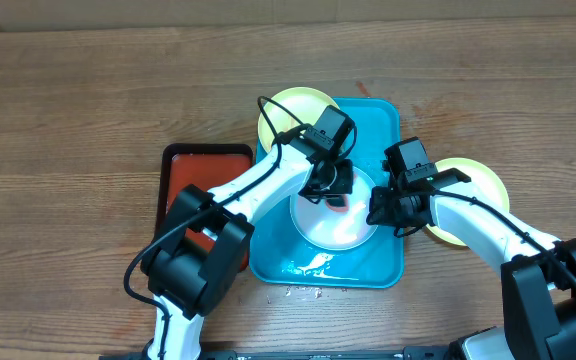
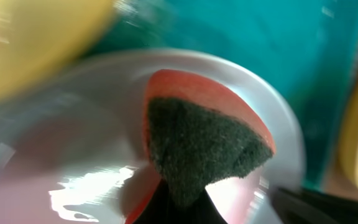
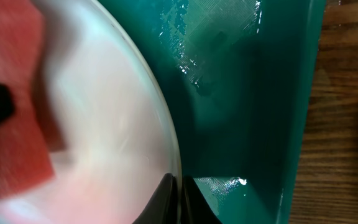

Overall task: Clean dirty plates on tray and stack at the side
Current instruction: 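Scrub the light-blue plate with the sponge while the right gripper holds its rim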

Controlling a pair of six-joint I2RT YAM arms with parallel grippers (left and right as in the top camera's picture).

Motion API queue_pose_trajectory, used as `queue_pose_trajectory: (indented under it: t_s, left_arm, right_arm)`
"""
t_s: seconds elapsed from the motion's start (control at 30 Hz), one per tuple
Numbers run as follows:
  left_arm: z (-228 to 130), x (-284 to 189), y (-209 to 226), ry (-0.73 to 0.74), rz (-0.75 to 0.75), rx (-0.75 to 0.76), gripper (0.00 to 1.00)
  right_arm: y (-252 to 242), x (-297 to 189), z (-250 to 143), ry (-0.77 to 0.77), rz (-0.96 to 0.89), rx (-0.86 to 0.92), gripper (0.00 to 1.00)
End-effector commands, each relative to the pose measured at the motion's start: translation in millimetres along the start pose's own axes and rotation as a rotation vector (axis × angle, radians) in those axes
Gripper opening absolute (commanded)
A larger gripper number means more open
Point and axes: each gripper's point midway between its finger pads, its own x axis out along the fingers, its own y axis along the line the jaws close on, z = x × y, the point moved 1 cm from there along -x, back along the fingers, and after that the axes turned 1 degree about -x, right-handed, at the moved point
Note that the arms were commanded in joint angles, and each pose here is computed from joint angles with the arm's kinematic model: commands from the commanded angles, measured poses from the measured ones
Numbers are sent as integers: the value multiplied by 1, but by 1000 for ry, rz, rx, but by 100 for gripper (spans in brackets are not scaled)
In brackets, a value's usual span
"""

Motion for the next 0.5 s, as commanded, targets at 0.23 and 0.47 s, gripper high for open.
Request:
queue_pose_trajectory:
  t_s: [0.23,0.47]
  left_arm:
    - [-50,18,13,220,44,-101,4]
    - [-62,-1,72,245,323,-220,4]
  right_arm:
    - [3,-1,4,-7,6,-20,4]
    - [4,-1,4,-10,7,-20,4]
